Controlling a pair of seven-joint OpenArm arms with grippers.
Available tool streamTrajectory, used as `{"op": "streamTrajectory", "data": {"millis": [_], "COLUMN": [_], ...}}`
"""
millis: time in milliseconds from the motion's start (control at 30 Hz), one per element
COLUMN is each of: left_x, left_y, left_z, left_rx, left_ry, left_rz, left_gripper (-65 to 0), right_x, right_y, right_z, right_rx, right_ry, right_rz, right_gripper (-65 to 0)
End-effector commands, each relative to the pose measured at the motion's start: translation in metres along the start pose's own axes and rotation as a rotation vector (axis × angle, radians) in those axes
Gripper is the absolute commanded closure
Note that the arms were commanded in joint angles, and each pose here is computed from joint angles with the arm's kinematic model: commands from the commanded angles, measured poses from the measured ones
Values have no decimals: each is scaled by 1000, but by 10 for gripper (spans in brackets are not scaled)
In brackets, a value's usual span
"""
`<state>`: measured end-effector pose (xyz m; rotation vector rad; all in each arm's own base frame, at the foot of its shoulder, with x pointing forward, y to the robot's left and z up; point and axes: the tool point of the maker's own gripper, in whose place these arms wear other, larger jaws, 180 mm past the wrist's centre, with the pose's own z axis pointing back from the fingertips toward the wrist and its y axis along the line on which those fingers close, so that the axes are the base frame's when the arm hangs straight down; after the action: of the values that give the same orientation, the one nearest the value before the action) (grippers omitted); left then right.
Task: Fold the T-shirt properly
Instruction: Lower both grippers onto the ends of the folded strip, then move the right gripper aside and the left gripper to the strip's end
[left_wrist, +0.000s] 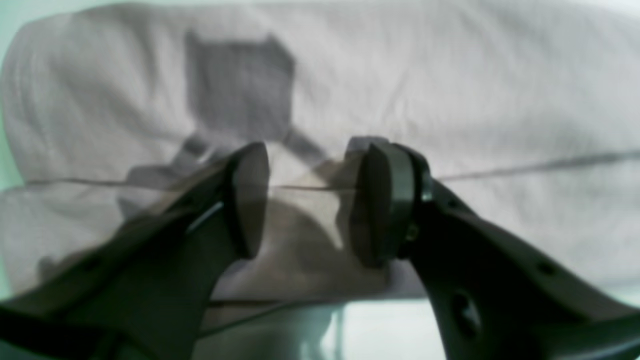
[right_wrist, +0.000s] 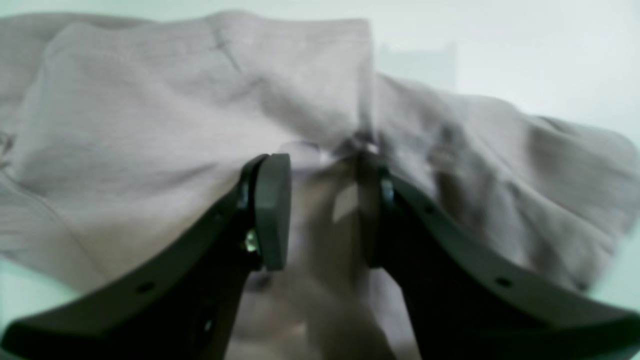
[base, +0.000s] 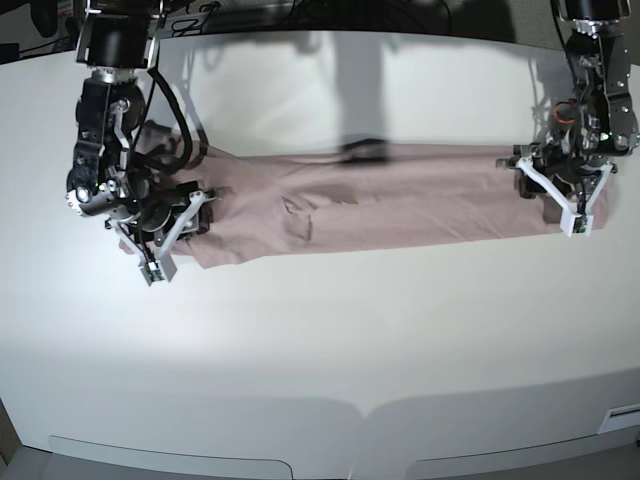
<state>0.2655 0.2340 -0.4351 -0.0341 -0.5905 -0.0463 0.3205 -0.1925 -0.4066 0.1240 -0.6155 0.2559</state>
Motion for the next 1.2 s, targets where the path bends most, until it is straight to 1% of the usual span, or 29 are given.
{"op": "streamTrajectory", "data": {"millis": [0,133,267,333,400,567,667,933,967,1000,1067,1167], "left_x": [29,71,105,116,120,123,120,118,117,114,108,107], "left_y": [9,12,13,19,28,35,36,37,37,38,40,40], "left_z": [11,40,67,77,82,85,84,83,83,82,81,80], "left_rx": [22,52,81,118,150,168,171,178,179,182,186,183], "left_ry": [-84,-206,-317,-347,-352,-354,-334,-324,-316,-299,-264,-257], "left_rz": [-33,-117,-197,-246,-278,-295,-293,-296,-295,-294,-290,-283], "left_gripper": [-309,-309,-309,-309,-309,-309,-309,-312,-328,-358,-462,-457], "right_x": [29,59,87,96,104,118,119,118,118,118,119,119], "right_y": [-3,-1,4,7,9,8,9,9,9,9,9,9], "right_z": [11,32,57,70,81,97,98,98,98,98,98,98], "right_rx": [-7,-35,-63,-79,-96,-132,-134,-134,-134,-134,-134,-134], "right_ry": [-89,-182,-277,-304,-330,-386,-389,-388,-388,-388,-388,-389], "right_rz": [16,69,123,149,166,145,148,148,148,148,148,148], "right_gripper": [-225,-225,-225,-225,-225,-225,-225,-225,-225,-225,-225,-225]}}
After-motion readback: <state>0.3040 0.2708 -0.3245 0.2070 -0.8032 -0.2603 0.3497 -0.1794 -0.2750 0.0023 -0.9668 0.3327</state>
